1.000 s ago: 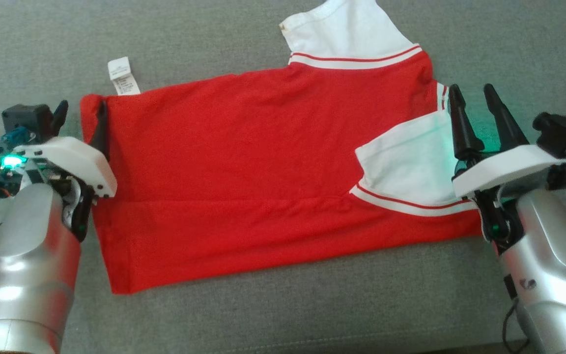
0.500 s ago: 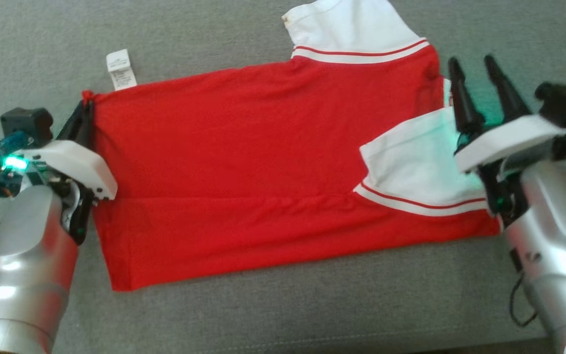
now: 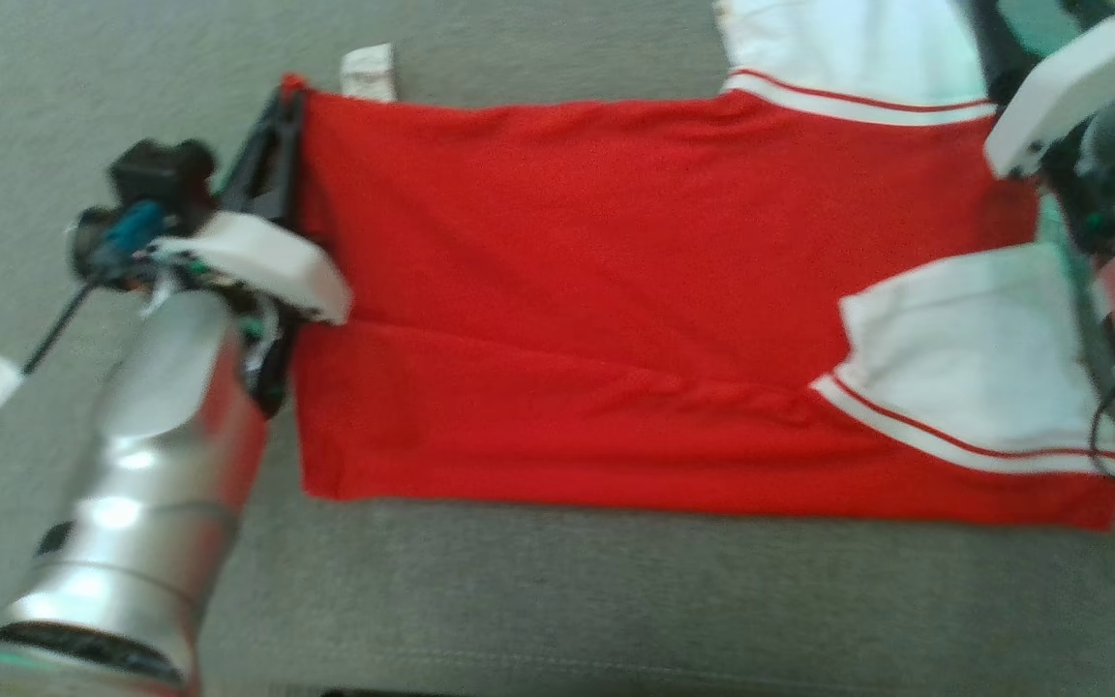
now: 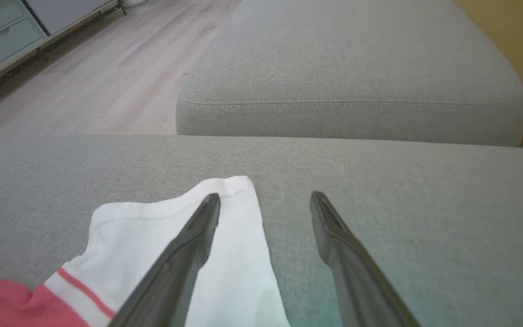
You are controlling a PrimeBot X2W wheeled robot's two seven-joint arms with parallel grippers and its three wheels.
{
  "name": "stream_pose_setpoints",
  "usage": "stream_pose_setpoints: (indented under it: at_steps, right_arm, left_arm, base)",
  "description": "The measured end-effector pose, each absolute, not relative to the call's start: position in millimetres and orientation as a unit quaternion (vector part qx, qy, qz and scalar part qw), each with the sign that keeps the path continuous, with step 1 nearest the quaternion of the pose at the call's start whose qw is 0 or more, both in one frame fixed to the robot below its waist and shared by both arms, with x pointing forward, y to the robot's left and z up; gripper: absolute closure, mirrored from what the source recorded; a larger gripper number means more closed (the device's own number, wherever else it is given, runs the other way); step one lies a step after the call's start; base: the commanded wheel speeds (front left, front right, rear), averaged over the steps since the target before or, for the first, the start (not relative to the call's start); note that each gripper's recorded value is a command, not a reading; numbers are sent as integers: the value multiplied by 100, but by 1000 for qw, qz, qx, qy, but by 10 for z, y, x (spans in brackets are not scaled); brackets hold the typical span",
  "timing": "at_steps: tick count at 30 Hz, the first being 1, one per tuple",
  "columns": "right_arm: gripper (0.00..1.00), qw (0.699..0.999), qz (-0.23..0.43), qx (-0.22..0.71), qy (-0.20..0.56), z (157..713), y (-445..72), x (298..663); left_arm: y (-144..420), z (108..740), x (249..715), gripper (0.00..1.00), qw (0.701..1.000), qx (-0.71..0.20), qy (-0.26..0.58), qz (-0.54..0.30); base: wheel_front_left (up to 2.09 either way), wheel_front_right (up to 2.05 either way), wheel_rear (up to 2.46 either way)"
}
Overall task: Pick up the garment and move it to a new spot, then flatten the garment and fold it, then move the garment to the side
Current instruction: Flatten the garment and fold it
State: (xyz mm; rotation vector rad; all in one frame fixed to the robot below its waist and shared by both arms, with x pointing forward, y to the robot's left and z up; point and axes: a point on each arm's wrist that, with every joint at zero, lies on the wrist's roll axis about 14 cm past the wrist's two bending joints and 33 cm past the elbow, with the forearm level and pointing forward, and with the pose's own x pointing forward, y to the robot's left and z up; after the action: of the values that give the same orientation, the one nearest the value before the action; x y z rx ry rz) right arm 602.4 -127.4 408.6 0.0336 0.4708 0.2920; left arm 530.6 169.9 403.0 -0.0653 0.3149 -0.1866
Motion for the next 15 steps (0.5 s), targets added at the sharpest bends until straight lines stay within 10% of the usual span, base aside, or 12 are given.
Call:
stream_pose_setpoints:
  at_steps: [12,15]
  right_arm:
    - [0,937,164,-18,309,3607,-958,6253]
    - [15,936,161,-19,313,3577,-967,6278]
  left_arm:
    - [1736,3928,5227,100,982,-33,167,-85]
    - [1732,3913,5211,100,981,-34,170,-85]
  base:
    - [0,0,0]
    - [0,0,0]
